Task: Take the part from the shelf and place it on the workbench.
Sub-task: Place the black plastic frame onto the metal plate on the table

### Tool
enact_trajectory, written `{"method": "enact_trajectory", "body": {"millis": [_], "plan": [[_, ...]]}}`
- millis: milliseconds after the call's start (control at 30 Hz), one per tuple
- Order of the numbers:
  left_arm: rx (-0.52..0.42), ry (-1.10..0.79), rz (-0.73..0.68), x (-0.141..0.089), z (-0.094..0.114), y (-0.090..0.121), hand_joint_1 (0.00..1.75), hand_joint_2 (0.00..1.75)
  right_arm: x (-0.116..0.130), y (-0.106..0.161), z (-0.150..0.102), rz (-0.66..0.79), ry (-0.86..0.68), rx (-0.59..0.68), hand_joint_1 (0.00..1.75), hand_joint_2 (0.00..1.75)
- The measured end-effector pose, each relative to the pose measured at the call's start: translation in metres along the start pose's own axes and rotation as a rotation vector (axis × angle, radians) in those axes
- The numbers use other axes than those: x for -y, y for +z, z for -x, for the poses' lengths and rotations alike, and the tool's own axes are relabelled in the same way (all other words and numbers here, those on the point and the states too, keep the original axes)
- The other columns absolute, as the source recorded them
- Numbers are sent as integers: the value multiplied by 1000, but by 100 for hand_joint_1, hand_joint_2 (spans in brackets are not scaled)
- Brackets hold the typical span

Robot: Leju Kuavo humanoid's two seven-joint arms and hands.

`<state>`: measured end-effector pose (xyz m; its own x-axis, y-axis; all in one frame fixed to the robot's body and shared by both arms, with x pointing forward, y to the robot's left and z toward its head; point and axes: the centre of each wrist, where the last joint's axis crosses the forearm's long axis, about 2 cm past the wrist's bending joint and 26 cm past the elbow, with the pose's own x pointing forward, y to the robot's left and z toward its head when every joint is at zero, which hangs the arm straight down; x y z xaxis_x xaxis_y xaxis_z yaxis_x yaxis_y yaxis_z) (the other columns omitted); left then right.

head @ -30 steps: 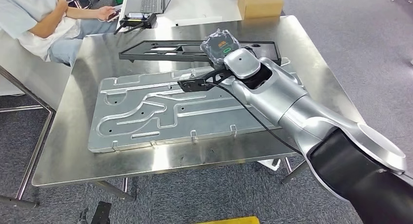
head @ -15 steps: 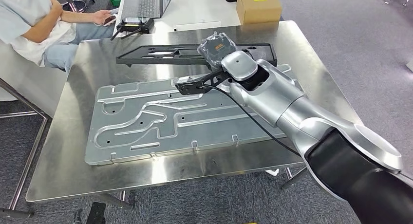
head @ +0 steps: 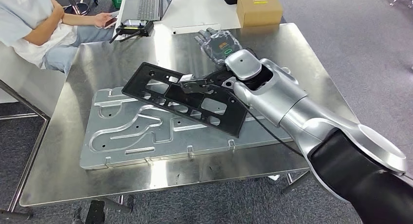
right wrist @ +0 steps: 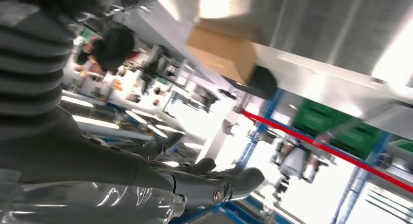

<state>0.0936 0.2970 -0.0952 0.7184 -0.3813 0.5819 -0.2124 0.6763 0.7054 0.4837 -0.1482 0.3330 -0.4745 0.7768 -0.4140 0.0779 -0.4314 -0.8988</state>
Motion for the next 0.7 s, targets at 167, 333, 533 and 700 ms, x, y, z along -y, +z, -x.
{"method": "enact_trajectory", "body": {"millis": [167,333,533,700], "plan": [[-4,17,-6,1,-1,0,0,0,1,0,0,1,2,2,0,0],[-5,25,-6,2,-1,2,0,0,2,0,1,2,4,3,0,0],[-2,25,0,3,-2,2,0,0,4,0,3,6,7,3,0,0],[0,23,3,3,-2,2,0,0,0,1,3,-5,5,3,0,0]]}}
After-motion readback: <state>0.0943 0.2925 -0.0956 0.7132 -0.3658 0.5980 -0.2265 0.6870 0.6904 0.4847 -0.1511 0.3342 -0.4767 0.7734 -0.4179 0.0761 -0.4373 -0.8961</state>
